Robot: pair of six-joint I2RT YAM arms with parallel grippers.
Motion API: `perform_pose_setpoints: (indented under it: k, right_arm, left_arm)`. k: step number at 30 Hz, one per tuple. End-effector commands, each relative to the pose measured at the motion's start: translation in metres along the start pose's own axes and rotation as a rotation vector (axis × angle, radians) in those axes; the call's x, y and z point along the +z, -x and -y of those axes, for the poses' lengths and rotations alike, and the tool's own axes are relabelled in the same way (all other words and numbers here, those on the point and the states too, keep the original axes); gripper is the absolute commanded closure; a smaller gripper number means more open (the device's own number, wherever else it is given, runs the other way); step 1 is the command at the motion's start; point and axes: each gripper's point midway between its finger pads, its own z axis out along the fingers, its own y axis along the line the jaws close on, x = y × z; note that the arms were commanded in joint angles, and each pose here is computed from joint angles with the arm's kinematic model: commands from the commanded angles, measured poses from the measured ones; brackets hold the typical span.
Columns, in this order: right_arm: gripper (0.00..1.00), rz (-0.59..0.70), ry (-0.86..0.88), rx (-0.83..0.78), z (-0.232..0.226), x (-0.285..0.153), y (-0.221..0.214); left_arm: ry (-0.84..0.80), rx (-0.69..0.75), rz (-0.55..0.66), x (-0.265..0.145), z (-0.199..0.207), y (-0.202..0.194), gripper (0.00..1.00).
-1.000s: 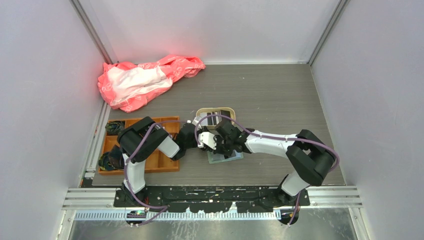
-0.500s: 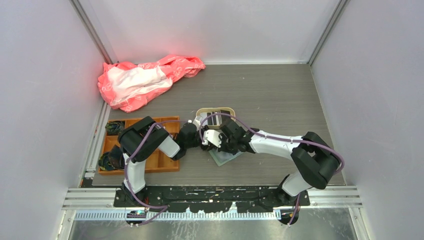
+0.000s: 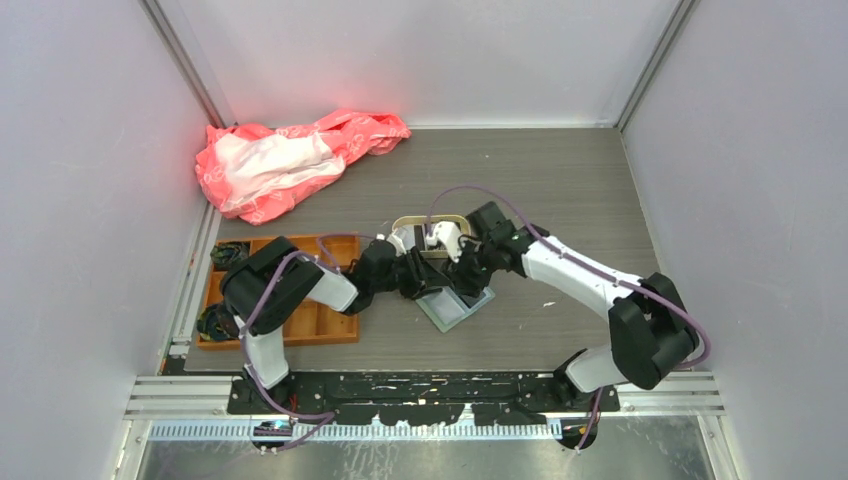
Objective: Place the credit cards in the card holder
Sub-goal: Insert the credit card into the card holder.
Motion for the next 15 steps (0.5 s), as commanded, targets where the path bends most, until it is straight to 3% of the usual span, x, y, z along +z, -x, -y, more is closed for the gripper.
perform_pose_setpoints:
  k: [1,6,15]
  right_arm:
    - [0.48,0.094,0.155,0.296,0.000,-0.028,0.008]
    - [0.47,-0.004,0.253,0.532,0.012,-0.019,-0.016]
    - [0.52,-0.107,0.259,0.644,0.025,0.006,-0.032]
  left_arm:
    - [0.012,0.081,0.028,-0.008,0.014,0.009,0.60]
    - [0.036,0.136,0.025,-0.015,0.023,0.011,0.64]
    - [0.048,0.157,-0.028,-0.013,0.023,-0.001,0.80]
